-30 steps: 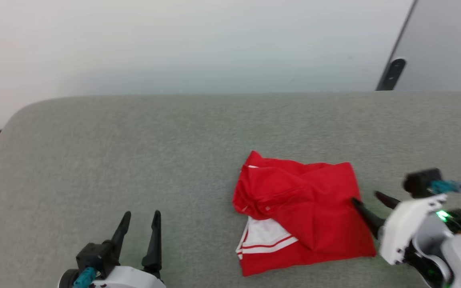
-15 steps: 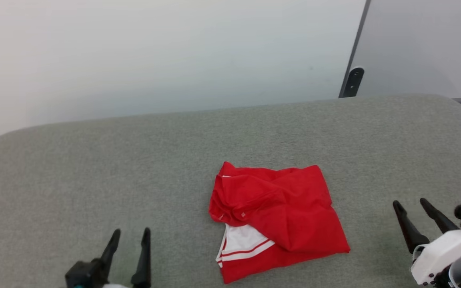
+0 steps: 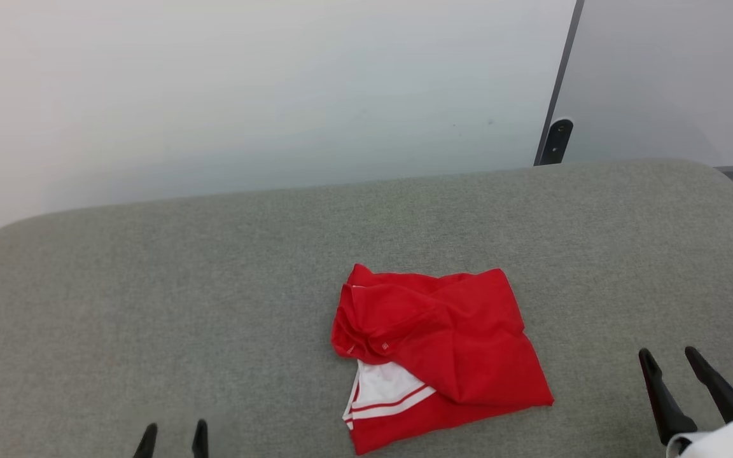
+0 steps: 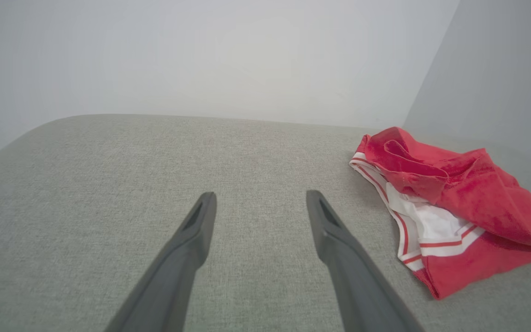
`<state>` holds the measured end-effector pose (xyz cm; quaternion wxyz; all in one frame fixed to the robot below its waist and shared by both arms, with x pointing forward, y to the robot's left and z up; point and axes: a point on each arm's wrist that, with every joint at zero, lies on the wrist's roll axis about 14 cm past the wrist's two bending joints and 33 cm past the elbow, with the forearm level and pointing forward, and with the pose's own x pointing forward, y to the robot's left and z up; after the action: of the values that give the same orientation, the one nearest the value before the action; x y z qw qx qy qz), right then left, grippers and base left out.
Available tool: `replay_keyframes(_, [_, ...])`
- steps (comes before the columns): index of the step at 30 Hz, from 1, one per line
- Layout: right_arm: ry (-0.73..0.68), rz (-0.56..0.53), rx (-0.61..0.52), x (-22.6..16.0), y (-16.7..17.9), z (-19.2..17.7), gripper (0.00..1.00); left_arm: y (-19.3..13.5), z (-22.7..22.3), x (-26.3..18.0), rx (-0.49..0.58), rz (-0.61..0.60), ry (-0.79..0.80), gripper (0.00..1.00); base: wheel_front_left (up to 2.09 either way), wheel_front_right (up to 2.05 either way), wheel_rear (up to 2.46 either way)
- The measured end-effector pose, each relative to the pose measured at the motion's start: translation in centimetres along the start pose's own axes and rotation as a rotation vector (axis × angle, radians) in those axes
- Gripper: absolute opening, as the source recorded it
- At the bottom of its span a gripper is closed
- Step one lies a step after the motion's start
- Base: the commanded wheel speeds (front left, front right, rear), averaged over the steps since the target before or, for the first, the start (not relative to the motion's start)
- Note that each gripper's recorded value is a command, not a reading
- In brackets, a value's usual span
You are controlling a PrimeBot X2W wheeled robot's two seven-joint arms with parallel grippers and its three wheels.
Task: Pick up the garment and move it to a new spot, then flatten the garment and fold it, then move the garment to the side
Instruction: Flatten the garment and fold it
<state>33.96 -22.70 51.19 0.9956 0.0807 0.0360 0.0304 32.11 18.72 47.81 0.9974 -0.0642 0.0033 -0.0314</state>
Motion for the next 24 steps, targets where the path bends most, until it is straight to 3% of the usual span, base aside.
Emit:
replay_keyframes(8, [0.008, -0.015, 0.008, -1.4, 0.3, 0.3, 1.00, 0.4, 0.2, -1.9, 0.007, 0.034, -0.004, 1.00, 0.00, 0.00, 0.00])
replay_keyframes(24, [0.028, -0.012, 0.015, -1.5, 0.8, 0.0, 1.00, -0.1, 0.1, -1.8, 0.022, 0.025, 0.000, 1.00, 0.00, 0.00, 0.00])
